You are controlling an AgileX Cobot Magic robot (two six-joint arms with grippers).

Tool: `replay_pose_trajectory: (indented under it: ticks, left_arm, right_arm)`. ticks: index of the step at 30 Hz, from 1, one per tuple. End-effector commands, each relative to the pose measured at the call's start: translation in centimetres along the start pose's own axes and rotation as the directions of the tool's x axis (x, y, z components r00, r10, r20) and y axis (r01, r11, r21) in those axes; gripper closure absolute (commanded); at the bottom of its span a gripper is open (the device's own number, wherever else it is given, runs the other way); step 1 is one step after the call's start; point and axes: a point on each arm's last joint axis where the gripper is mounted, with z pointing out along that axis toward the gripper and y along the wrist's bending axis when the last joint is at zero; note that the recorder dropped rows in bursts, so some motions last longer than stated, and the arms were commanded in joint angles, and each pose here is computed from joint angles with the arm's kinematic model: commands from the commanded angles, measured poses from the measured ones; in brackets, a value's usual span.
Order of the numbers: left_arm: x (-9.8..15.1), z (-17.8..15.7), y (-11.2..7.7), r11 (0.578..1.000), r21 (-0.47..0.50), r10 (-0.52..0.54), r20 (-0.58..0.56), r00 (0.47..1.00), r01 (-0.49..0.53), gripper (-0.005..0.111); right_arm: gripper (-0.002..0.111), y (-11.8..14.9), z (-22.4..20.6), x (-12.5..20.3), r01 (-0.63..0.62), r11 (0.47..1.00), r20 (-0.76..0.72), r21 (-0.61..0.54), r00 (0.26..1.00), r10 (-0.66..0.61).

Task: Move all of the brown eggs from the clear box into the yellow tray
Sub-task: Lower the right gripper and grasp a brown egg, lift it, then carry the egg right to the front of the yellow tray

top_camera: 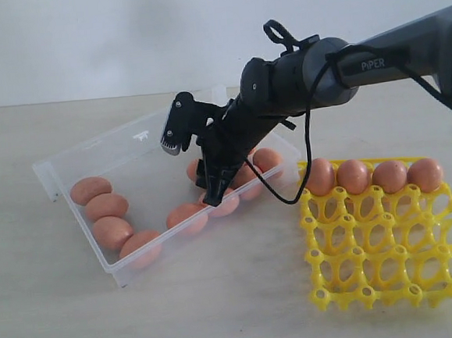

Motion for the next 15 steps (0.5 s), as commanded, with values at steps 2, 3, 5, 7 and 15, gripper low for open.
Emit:
replay_pose_trajectory:
  ticks: [2,3,5,7,15]
  left_arm:
    - [-0.3,0.0,0.0,1.000,-0.002,0.003,0.024,1.000,-0.003,0.103]
    - [-0.3,0.0,0.0,1.000,-0.002,0.003,0.024,1.000,-0.003,0.103]
    - [-0.3,0.0,0.0,1.000,-0.002,0.003,0.024,1.000,-0.003,0.103]
    - [-0.3,0.0,0.0,1.000,-0.002,0.003,0.024,1.000,-0.003,0.103]
    - [-0.3,0.0,0.0,1.000,-0.002,0.003,0.024,1.000,-0.003,0.103]
  right_arm:
    - [0.108,-0.2,-0.6,-0.3,-0.119,0.993,0.013,0.016,0.993,0.119]
    - [0.108,-0.4,-1.2,-0.6,-0.156,0.988,0.024,0.023,0.988,0.155]
    - [0.108,-0.8,-2.4,-1.4,-0.207,0.978,0.058,0.033,0.977,0.205]
    - [0.108,-1.2,-3.9,-2.3,-0.245,0.969,0.113,0.042,0.964,0.239]
    - [0.108,-2.3,-10.7,-5.7,-0.355,0.932,0.362,0.072,0.880,0.308]
